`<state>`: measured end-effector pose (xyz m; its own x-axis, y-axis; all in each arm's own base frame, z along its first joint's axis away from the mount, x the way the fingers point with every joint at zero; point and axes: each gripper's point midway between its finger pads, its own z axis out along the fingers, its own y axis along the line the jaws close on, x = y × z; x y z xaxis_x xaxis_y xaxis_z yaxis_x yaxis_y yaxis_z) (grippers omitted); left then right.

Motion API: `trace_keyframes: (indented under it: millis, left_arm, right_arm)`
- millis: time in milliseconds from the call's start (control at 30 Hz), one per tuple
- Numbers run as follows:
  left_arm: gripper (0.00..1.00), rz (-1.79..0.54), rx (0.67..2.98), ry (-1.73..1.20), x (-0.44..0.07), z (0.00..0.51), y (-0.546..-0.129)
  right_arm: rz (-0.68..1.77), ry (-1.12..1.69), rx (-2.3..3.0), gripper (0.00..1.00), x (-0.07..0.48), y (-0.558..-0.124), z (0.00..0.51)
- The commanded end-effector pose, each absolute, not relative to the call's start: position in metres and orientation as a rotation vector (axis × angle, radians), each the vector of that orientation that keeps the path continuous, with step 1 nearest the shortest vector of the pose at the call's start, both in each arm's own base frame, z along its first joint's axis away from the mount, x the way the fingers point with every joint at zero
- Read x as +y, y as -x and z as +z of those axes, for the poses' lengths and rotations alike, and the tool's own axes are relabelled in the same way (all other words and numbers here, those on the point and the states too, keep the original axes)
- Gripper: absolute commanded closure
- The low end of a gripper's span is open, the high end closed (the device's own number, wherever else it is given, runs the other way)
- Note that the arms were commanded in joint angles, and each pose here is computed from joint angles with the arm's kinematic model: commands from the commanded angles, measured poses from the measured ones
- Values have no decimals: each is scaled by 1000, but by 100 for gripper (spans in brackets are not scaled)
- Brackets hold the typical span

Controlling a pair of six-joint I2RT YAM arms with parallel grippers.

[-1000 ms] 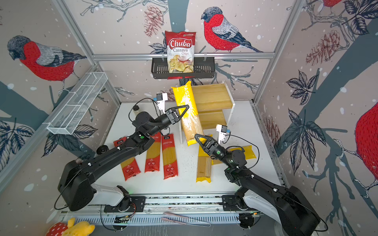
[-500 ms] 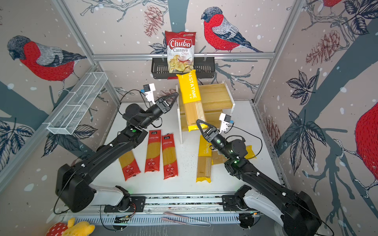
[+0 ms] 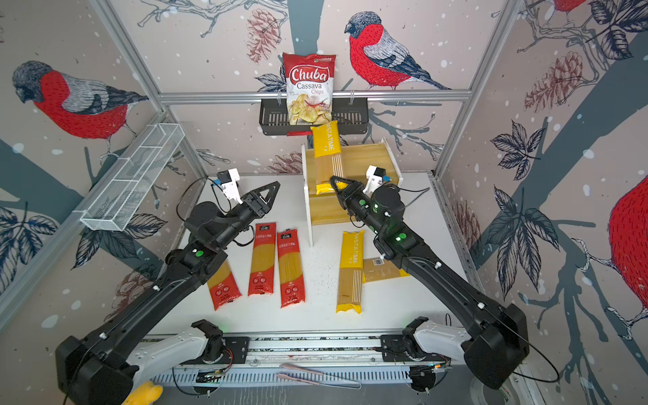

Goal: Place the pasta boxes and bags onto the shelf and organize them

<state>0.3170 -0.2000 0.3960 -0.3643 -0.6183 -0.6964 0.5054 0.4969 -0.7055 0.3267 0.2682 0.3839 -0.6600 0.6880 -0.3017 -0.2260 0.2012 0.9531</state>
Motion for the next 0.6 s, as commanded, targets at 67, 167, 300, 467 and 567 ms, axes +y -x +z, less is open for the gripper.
trace_keyframes:
  millis: [67,167,300,467,567]
  left_arm:
    - [43,-1090,1549,111,-187,389,-315]
    - [43,-1113,1551,102,-191,386,-314]
    - [43,-1142,1554,96,-195,381,-314]
    - [43,-1161,1553,85,-200,379,-312]
    - [43,-1172,1552,73,-204,379,-309]
  right_arm:
    - [1688,-361,1668,100,282,-324,407]
    - [1703,-378,1681,100,287,-329,399]
    - [1710,-369,1685,90,290,-329,398]
    - [1722,-362,1702,70,291,-325,393]
    - [1721,-371,1699,64,287,-323,391]
